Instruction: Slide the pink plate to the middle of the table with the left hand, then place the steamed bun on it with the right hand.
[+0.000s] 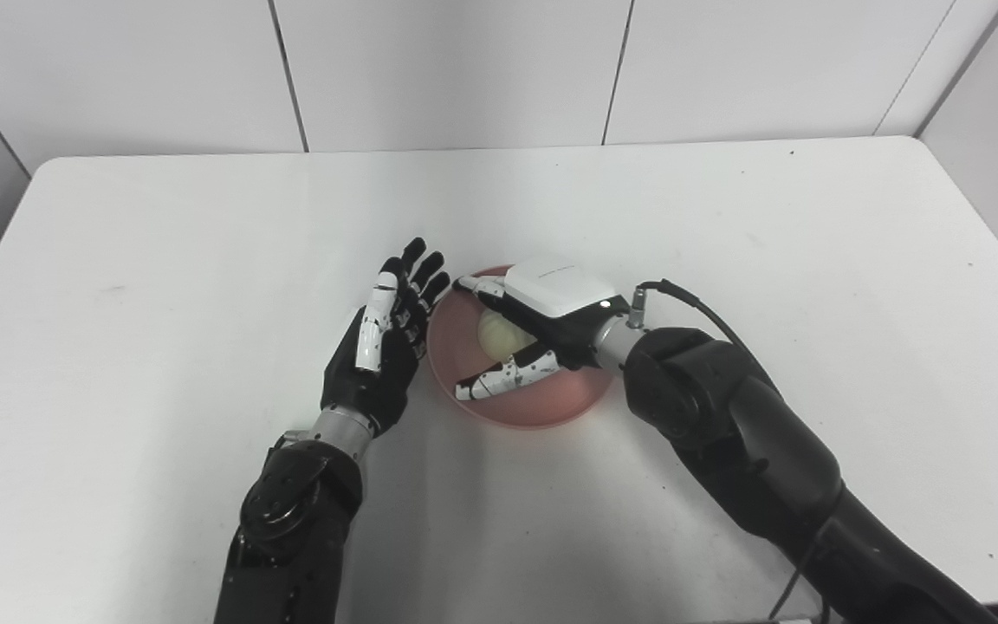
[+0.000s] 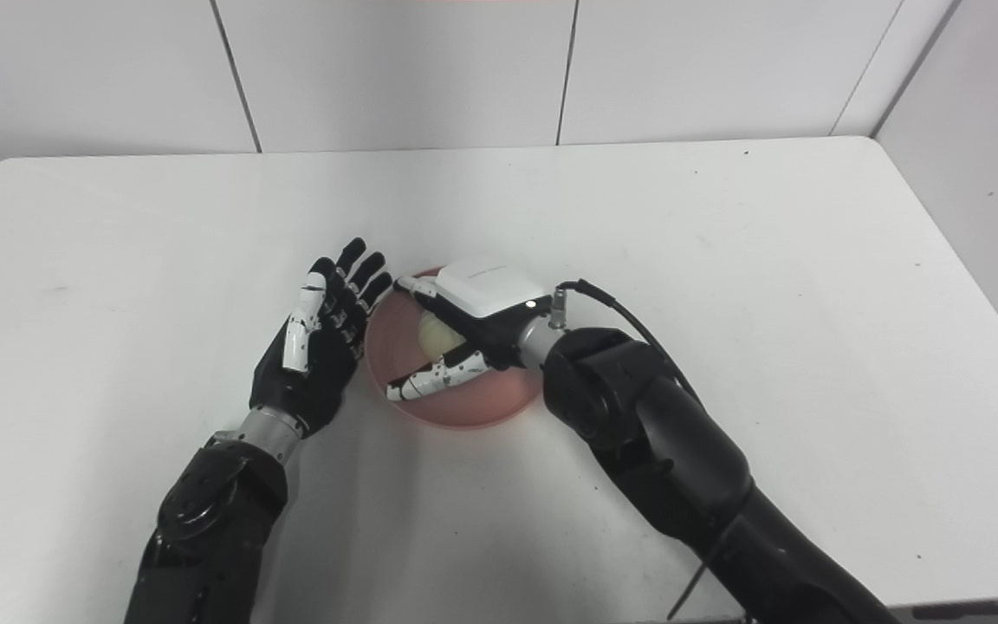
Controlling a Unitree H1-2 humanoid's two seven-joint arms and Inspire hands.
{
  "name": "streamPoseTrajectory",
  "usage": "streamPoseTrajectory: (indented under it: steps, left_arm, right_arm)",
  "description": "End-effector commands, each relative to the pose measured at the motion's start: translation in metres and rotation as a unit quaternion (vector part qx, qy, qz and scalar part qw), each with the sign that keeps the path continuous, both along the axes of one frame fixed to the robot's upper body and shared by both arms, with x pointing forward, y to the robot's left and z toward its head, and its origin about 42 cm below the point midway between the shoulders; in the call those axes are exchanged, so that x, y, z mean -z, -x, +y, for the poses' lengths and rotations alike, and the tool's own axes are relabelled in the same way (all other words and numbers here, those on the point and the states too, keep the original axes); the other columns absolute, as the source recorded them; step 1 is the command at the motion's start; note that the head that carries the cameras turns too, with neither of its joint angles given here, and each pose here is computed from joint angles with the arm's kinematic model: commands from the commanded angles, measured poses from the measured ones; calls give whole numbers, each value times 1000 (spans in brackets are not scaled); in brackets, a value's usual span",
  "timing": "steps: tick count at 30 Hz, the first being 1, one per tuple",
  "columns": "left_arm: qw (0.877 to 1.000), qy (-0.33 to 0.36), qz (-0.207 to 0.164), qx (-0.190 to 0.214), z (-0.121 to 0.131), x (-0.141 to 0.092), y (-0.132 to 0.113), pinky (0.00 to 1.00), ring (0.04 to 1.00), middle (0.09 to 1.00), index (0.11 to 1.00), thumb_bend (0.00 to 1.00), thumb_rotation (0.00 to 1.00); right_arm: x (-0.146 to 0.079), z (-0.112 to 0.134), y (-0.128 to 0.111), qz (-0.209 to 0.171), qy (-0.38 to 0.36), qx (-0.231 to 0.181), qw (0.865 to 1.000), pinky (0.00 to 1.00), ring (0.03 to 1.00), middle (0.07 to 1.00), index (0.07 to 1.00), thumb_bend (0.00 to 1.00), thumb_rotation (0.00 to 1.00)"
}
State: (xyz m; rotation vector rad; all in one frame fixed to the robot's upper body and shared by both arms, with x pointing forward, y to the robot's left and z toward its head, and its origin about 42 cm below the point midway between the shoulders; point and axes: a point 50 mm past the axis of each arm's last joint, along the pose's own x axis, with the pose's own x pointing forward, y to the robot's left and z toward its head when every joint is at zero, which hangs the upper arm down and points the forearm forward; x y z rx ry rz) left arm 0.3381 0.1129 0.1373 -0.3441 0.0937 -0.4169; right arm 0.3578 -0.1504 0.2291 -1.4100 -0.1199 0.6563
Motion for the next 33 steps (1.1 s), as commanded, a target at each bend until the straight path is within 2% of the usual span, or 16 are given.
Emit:
streamPoseTrajectory:
  steps: [1, 5, 9, 13, 18, 19, 22, 23, 26, 27, 29, 31, 32, 33]
  left_arm:
    - [999, -10, 40, -5, 5, 14, 5, 1000, 997, 993, 1000, 469, 1000]
    - [999, -5, 39, -7, 6, 15, 5, 1000, 1000, 1000, 1000, 469, 1000]
    - [999, -10, 40, -9, 7, 14, 6, 1000, 998, 995, 999, 480, 1000]
    - [999, -9, 42, -11, 7, 14, 7, 1000, 997, 988, 997, 484, 1000]
    - [999, -8, 42, -17, 8, 12, 9, 1000, 994, 984, 993, 476, 1000]
    - [999, -9, 41, -17, 9, 12, 9, 1000, 997, 985, 995, 476, 1000]
    - [999, -8, 39, -20, 10, 12, 9, 1000, 997, 985, 993, 473, 1000]
    - [999, -9, 38, -20, 10, 12, 9, 1000, 997, 985, 993, 471, 1000]
    - [999, -13, 31, -21, 12, 11, 10, 1000, 999, 988, 996, 468, 1000]
    - [999, -14, 29, -22, 12, 11, 10, 1000, 996, 987, 995, 468, 1000]
    - [999, -19, 28, -25, 14, 11, 10, 1000, 994, 991, 998, 472, 1000]
    - [999, -24, 25, -28, 16, 11, 11, 1000, 997, 995, 1000, 485, 1000]
    - [999, -26, 23, -31, 17, 11, 11, 1000, 999, 994, 1000, 489, 1000]
    - [999, -25, 22, -33, 18, 11, 12, 1000, 1000, 993, 1000, 489, 1000]
  right_arm:
    - [-27, 1, -1, -42, -17, -1, 999, 833, 899, 952, 960, 801, 991]
    - [-42, -3, 1, -46, -46, -1, 998, 856, 911, 961, 976, 772, 1000]
    - [-59, -9, 2, -65, -77, 5, 995, 856, 902, 950, 991, 751, 1000]
    - [-70, -14, 4, -77, -107, 2, 991, 799, 882, 935, 988, 718, 1000]
    - [-80, -24, 9, -98, -187, 17, 977, 746, 852, 908, 960, 707, 1000]
    - [-82, -25, 10, -103, -200, 24, 974, 701, 824, 886, 941, 714, 1000]
    - [-86, -29, 12, -131, -258, 38, 957, 674, 785, 836, 871, 669, 1000]
    - [-86, -31, 13, -141, -284, 48, 947, 638, 748, 800, 831, 653, 1000]
    - [-83, -35, 14, -163, -343, 76, 922, 611, 709, 762, 795, 628, 1000]
    - [-82, -36, 14, -167, -356, 83, 916, 630, 698, 756, 791, 621, 1000]
    - [-74, -42, 13, -149, -414, 109, 891, 662, 730, 786, 828, 616, 1000]
    - [-65, -48, 12, -130, -445, 130, 877, 706, 777, 837, 880, 582, 1000]
    - [-60, -50, 11, -119, -456, 139, 871, 781, 825, 883, 920, 566, 1000]
    - [-55, -52, 10, -102, -471, 151, 863, 793, 832, 890, 925, 565, 1000]
